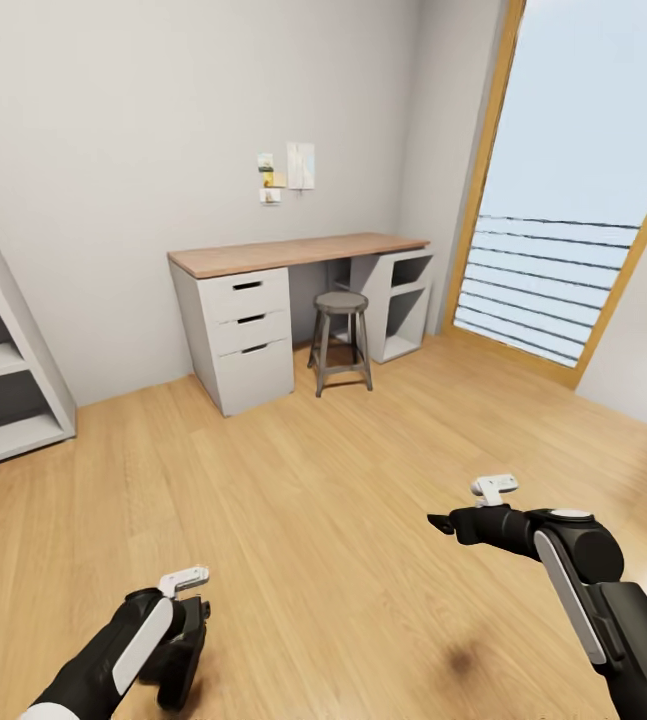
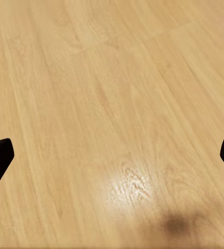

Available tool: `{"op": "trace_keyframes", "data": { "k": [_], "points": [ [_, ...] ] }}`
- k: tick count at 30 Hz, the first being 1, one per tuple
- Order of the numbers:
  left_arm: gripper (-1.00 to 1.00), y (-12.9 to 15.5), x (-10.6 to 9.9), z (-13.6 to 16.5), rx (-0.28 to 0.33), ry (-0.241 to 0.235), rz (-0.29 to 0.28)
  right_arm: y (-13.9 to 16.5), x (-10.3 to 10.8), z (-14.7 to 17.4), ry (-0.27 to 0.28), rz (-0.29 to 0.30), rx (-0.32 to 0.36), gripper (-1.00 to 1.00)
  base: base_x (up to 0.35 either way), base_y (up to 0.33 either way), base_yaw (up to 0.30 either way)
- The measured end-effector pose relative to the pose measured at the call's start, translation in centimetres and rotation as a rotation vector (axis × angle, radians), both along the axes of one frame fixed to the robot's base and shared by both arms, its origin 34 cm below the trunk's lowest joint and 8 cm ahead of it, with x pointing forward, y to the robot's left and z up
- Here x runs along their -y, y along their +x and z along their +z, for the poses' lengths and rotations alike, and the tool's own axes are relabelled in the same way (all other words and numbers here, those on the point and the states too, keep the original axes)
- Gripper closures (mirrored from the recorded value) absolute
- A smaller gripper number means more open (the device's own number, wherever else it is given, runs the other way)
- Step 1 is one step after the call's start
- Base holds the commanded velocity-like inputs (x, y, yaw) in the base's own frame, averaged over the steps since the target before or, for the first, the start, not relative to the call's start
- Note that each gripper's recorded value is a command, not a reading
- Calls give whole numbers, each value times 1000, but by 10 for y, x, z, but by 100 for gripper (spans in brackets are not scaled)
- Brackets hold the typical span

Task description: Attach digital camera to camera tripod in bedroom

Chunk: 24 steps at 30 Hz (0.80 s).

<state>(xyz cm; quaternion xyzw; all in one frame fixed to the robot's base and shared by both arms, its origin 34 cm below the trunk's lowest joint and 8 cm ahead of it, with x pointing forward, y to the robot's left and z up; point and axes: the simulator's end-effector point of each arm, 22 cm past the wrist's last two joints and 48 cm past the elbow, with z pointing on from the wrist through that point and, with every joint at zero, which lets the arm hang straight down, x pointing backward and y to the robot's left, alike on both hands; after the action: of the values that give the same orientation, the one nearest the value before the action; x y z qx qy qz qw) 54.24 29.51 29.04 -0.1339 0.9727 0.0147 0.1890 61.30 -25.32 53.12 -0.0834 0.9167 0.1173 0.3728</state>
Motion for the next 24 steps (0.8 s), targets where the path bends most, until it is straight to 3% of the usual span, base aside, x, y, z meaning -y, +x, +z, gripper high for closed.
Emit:
{"op": "trace_keyframes", "data": {
  "k": [2, 6, 10, 20, 23, 24],
  "points": [
    [-100, -3, 0, -1, -7, -1, -10, 0, -1, -4, 3, 2, -8, -100, 0, 0, 0],
    [-100, -13, -25, 1, -17, 22, -18, 1, 2, -11, 4, 3, -21, -100, 0, 0, 0],
    [-100, -19, -36, -1, -56, 32, -34, 3, 4, -18, 6, 3, -32, -100, 0, 0, 0],
    [-100, -17, -44, -9, -122, 41, -67, 7, 3, -34, 10, 7, -60, -100, 0, 0, 0],
    [-100, -15, -42, -12, -130, 42, -86, 9, 3, -39, 11, 7, -66, -100, 0, 0, 0],
    [-100, -11, -37, -11, -127, 45, -119, 11, 2, -40, 13, 9, -67, -100, 0, 0, 0]
  ]
}}
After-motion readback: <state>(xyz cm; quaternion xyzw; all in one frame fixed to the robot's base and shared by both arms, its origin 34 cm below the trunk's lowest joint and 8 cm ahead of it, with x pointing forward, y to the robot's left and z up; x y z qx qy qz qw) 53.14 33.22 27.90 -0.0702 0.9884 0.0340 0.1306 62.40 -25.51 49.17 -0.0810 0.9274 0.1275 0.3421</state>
